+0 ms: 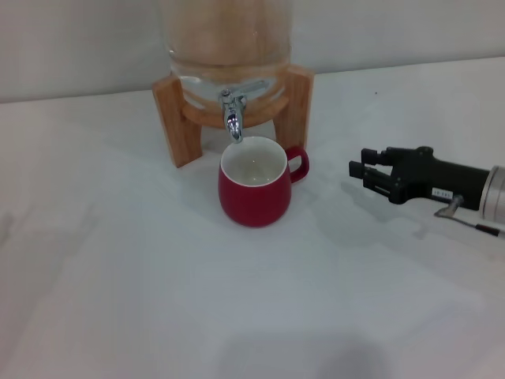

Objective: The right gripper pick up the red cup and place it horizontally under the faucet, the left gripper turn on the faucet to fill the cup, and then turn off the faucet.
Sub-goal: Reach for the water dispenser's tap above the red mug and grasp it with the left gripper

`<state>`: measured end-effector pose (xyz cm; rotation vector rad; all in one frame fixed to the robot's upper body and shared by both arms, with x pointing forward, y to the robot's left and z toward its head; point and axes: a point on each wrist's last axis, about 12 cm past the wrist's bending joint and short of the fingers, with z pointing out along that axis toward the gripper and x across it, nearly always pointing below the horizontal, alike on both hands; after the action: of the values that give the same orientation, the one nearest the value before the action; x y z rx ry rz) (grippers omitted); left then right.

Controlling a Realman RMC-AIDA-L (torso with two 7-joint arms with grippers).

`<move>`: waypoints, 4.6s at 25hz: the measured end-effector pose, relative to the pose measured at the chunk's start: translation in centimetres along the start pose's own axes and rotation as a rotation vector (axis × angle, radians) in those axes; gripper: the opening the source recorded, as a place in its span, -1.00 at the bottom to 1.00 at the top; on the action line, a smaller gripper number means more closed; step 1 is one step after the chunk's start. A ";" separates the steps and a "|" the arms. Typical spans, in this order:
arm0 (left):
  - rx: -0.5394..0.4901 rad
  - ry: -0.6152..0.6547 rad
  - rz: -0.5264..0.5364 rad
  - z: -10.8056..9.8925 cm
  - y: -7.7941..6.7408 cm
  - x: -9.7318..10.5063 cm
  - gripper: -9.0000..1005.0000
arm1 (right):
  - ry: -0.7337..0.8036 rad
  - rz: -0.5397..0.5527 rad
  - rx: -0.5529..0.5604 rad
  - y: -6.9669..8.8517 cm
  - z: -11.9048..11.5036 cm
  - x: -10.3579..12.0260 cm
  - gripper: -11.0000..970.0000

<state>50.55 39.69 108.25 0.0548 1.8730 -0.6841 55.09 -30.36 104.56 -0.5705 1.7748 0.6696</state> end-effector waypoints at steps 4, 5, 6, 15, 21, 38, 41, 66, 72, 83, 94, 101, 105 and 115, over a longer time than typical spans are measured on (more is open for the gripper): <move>-0.004 0.003 0.001 0.2 0.0 0.0 0.64 | 0.055 -0.045 -0.040 -0.9 -0.3 -1.9 -0.27; -0.004 0.004 -0.001 0.2 0.0 0.1 0.64 | 0.064 -0.063 -0.045 -1.1 -0.3 -2.3 -0.27; -0.004 0.004 -0.001 0.2 0.0 0.1 0.64 | 0.065 -0.077 -0.044 -1.2 -0.3 -2.7 -0.27; -0.011 0.009 -0.020 -0.3 0.1 0.7 0.64 | -0.022 -0.092 0.022 -2.4 -1.3 -4.6 0.22; 0.060 0.129 -0.082 0.7 -1.3 -1.8 0.64 | -0.055 -0.099 0.029 -2.5 -1.8 -4.9 0.26; 0.115 0.661 0.317 5.5 -15.1 -13.0 0.64 | -0.013 -0.079 0.069 -2.7 -1.6 -3.8 0.22; 0.060 0.706 0.464 6.0 -18.1 -14.3 0.64 | -0.010 -0.076 0.071 -2.6 -1.5 -3.5 0.22; 0.066 0.452 1.049 10.4 -29.0 -13.5 0.64 | 0.000 -0.053 0.094 -2.3 -1.0 -2.4 0.22; 0.139 0.459 0.964 11.0 -29.9 -13.4 0.62 | 0.009 -0.062 0.103 -2.5 -0.5 -2.6 0.22; 0.158 0.600 0.828 13.9 -29.8 -13.4 0.40 | 0.010 -0.064 0.101 -2.4 -0.2 -2.7 0.22; 0.181 0.569 0.876 14.6 -30.1 -12.8 0.29 | -0.001 -0.055 0.096 -2.1 0.1 -2.4 0.22; 0.183 0.543 0.912 15.3 -29.5 -12.0 0.29 | -0.002 -0.055 0.095 -2.1 0.1 -2.4 0.22; 0.200 0.555 0.944 16.0 -29.0 -11.0 0.29 | -0.002 -0.054 0.095 -2.1 0.2 -2.4 0.22; 0.230 0.554 1.049 16.9 -30.0 -9.7 0.29 | -0.001 -0.055 0.097 -2.1 0.1 -2.4 0.22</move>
<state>58.27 9.28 125.43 1.3831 1.9091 -0.1248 57.28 -31.70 106.47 -0.5502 1.7738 0.5428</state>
